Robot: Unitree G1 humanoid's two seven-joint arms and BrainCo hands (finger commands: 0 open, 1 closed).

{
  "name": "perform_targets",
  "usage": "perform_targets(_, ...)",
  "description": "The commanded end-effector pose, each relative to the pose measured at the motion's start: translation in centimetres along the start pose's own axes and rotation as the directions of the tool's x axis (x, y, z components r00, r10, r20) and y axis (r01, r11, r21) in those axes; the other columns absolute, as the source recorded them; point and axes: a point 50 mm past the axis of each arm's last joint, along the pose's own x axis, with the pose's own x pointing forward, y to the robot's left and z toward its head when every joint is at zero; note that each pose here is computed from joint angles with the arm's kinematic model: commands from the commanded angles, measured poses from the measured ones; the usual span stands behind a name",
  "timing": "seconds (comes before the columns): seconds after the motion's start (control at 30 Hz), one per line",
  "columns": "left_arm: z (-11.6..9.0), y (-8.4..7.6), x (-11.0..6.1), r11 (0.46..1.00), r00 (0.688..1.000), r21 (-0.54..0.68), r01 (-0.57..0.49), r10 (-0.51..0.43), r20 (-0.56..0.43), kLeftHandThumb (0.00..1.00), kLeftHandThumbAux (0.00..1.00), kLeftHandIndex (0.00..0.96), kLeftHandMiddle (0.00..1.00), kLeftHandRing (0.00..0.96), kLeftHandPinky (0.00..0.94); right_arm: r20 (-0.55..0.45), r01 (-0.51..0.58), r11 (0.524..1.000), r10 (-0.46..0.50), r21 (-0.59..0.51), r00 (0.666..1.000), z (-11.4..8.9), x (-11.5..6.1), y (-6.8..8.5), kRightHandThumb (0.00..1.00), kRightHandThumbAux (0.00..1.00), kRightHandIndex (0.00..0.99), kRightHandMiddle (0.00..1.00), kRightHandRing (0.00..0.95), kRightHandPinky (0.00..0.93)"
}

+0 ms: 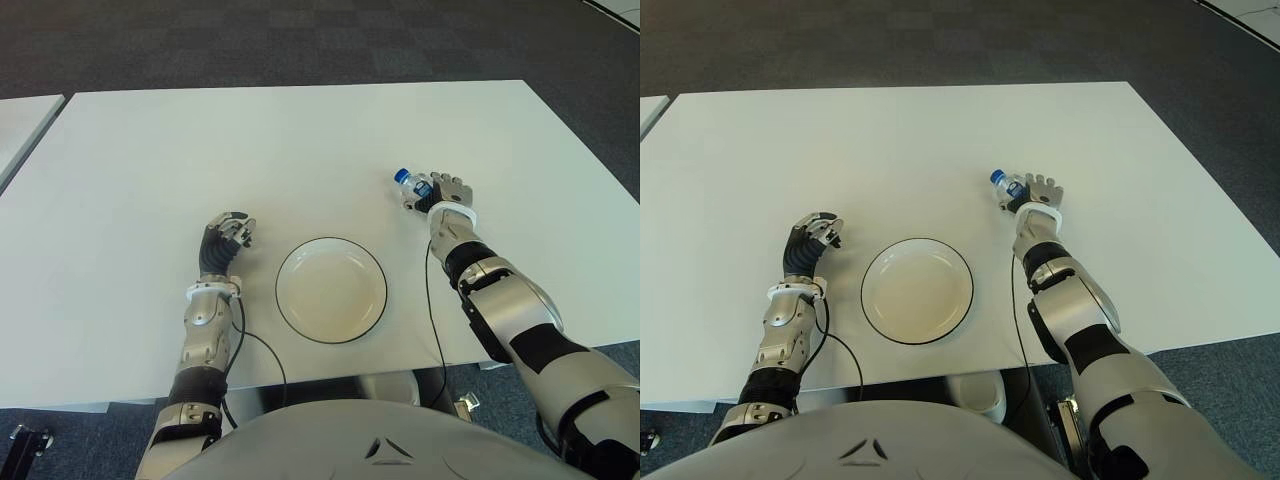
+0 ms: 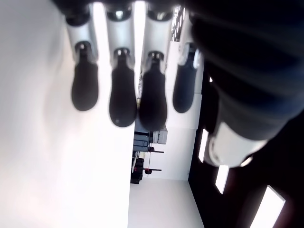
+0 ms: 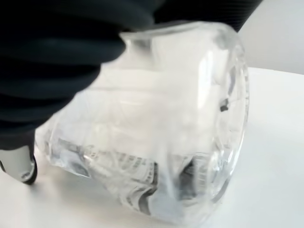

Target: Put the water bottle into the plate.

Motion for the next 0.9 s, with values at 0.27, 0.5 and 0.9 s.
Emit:
perform_targets(0.27,-0.62,0.27,-0.37,1.000,1.000,-0.015,-0.014,0.014,-0.027,0.709,0.711,0.437,0.662,0.641,0.618,-0.054,-0.048,0.987,0.057,0.152,0.997,-1.76,-1.57,4.66,0.571,0.575,0.335,0.296,0.310,0.401)
perform_targets(0.5,-0.71,0.33,-0.35,1.000,0.999,-0.022,-0.023,0.022,-0.030,0.709,0.711,0.437,0.658,0.639,0.618,-0.053,-0.001,0.975,0.013,0.221,0.998,-1.81,-1.60,4.56,0.698,0.698,0.423,0.552,0.555,0.597)
perform_targets(0.9,-0.69,0.34,-0.41,1.000,0.999,-0.010,-0.026,0.025,-0.027,0.709,0.711,0.437,0.664,0.645,0.620,-0.054,0.025,0.956,-0.009,0.292,0.998,-1.70,-1.52,4.27,0.711,0.710,0.437,0.717,0.702,0.721)
